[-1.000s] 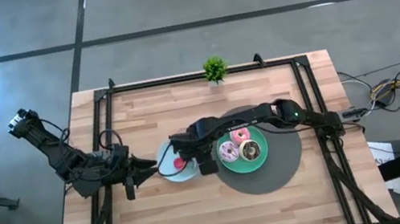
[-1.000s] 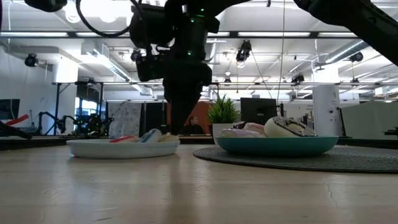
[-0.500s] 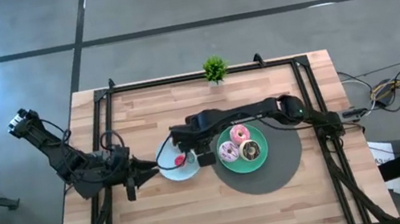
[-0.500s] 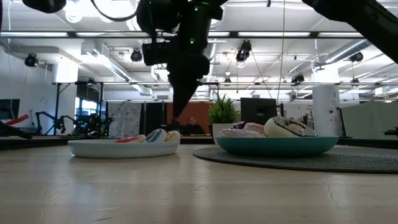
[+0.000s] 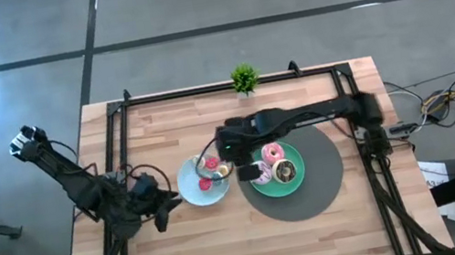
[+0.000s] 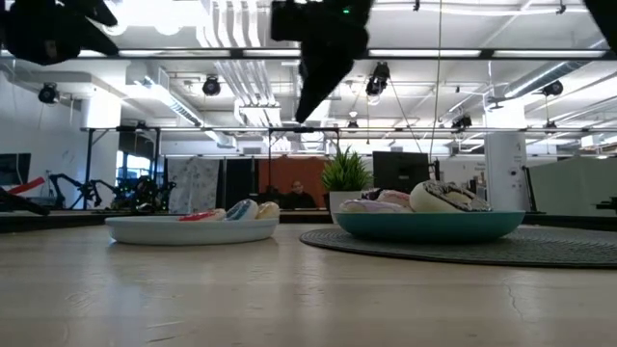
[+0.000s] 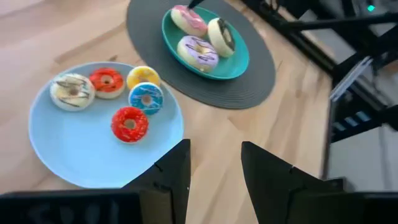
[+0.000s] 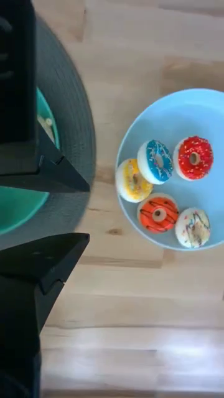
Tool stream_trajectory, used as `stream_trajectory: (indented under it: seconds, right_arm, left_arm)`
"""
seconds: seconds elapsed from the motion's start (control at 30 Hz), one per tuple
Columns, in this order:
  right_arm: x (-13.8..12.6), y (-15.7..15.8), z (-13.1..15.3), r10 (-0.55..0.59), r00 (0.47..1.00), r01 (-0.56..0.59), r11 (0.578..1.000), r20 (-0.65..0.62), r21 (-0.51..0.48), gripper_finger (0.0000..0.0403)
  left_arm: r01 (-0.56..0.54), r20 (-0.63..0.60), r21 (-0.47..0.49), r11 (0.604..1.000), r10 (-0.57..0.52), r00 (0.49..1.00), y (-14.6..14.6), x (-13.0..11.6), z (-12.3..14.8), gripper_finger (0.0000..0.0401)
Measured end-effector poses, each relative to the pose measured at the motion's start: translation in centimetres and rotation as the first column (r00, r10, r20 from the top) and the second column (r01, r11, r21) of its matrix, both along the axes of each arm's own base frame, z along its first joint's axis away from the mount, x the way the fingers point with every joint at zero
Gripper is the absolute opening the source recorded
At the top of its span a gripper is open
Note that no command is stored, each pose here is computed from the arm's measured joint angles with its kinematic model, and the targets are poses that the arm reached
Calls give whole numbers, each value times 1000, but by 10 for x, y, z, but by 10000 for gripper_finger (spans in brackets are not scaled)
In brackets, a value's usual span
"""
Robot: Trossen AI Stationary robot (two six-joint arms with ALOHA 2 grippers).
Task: Pick & Place donuts
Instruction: Adjust the small red donut on the light blue plate to maximize to space
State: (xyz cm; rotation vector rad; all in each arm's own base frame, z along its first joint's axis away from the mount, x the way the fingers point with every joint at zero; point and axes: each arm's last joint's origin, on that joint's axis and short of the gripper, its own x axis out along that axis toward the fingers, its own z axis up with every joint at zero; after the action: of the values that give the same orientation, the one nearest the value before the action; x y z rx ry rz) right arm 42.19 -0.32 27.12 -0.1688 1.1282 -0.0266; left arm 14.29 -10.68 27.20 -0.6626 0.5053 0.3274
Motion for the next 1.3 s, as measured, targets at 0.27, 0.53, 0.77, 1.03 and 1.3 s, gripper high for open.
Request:
stream_trajectory:
  seconds: [0.27, 0.53, 0.77, 1.03, 1.3]
  right_arm:
    - [-53, 5, 5, -201, 974, 192, 977, 108, 88, 102]
    - [-79, 17, 2, -314, 943, 301, 946, 112, 119, 98]
    - [-85, 34, -11, -330, 940, 322, 942, 87, 97, 96]
    - [-89, 40, -19, -316, 946, 311, 948, 71, 73, 96]
    - [-87, 40, -18, -325, 941, 319, 945, 91, 76, 96]
  left_arm:
    - [-108, -64, 89, 990, 114, 991, 32, 21, -3, 116]
    - [38, -223, 61, 997, -23, 975, 76, 60, -29, 116]
    - [92, -168, 87, 992, -76, 983, 84, 89, -43, 116]
    - [134, -179, 41, 990, -125, 976, 85, 119, -69, 116]
    - [123, -250, 28, 992, -113, 962, 85, 135, -93, 116]
